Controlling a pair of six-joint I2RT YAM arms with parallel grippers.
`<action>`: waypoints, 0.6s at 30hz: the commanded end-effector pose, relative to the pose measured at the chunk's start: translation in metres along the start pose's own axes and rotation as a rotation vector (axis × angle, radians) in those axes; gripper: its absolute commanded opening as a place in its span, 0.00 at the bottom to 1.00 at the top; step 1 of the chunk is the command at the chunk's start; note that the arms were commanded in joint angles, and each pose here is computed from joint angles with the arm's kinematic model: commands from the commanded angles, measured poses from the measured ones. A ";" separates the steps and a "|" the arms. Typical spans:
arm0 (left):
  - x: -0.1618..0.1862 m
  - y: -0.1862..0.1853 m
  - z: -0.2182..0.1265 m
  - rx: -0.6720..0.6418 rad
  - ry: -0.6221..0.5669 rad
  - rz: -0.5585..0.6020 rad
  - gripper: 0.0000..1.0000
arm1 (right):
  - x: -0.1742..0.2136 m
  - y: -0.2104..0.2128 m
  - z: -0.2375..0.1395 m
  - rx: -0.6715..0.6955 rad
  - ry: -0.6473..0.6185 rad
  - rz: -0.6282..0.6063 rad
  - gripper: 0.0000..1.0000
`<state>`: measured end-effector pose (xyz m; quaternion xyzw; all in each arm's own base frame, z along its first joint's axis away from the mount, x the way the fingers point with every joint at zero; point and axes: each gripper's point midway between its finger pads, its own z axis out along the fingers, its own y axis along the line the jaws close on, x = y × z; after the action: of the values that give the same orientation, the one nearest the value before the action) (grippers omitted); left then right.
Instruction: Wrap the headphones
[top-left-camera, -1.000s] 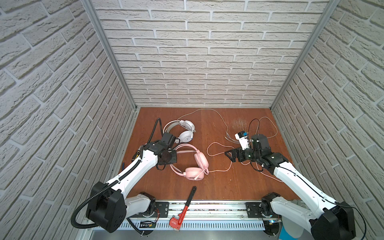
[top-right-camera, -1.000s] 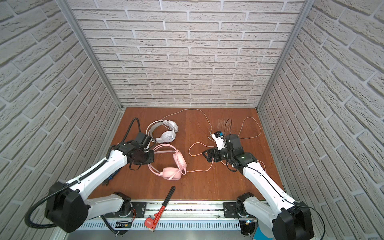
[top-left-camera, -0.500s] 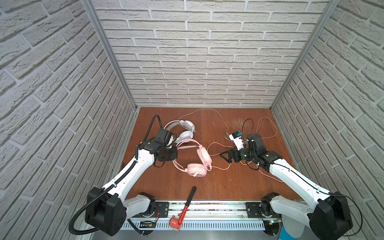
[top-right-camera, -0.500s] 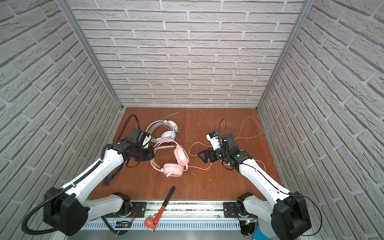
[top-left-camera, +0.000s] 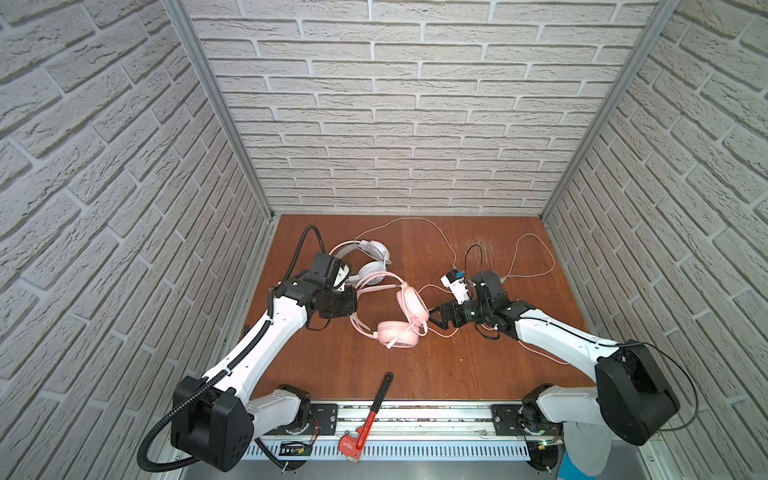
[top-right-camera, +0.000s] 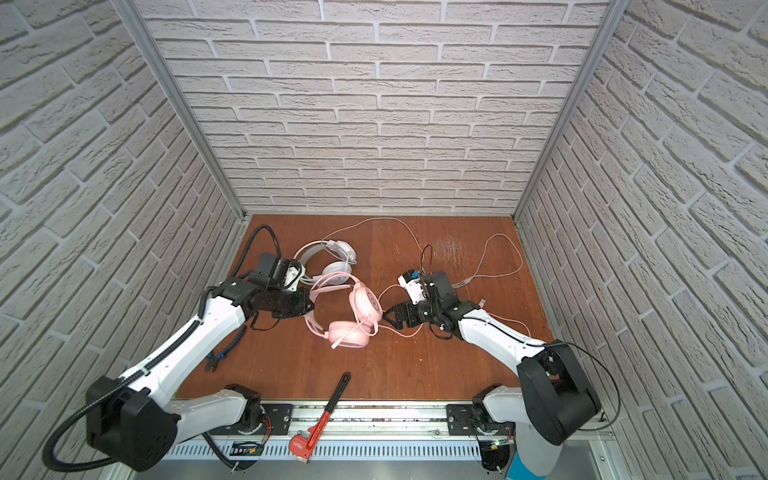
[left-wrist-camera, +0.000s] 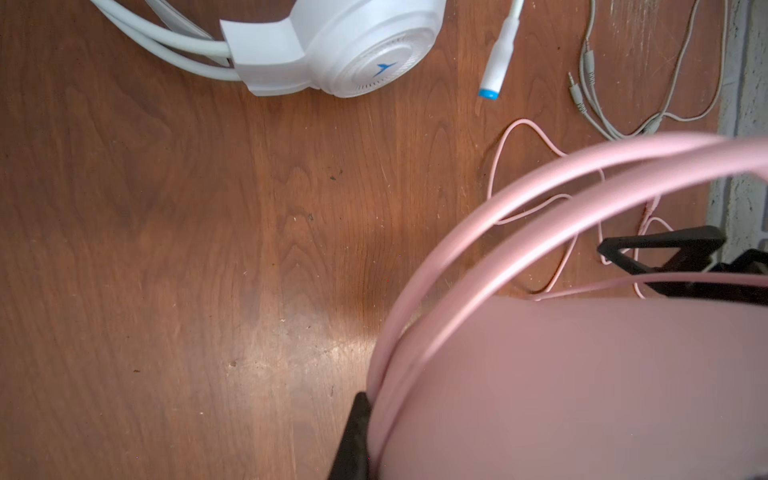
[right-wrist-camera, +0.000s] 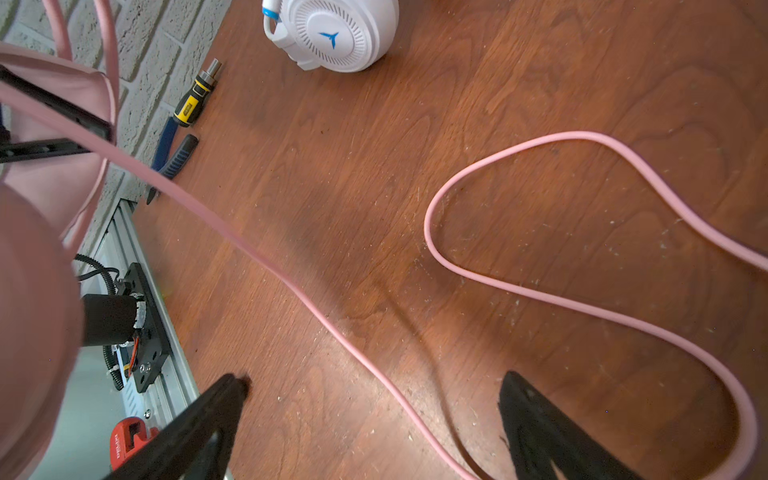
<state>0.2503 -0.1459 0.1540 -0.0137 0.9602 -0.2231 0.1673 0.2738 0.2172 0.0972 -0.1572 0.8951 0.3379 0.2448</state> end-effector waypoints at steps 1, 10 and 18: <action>-0.028 -0.033 -0.025 0.140 -0.110 0.022 0.00 | -0.010 0.009 0.009 -0.052 -0.034 -0.028 0.96; -0.035 -0.032 -0.033 0.141 -0.136 0.012 0.00 | 0.006 0.013 0.032 -0.068 0.027 -0.046 0.94; -0.041 -0.033 -0.036 0.156 -0.164 -0.009 0.00 | 0.018 0.005 0.046 -0.014 0.067 -0.043 0.89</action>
<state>0.2634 -0.1454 0.1763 -0.0288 0.9481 -0.2483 0.1964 0.2642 0.2459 0.0567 -0.1884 0.9000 0.3375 0.2016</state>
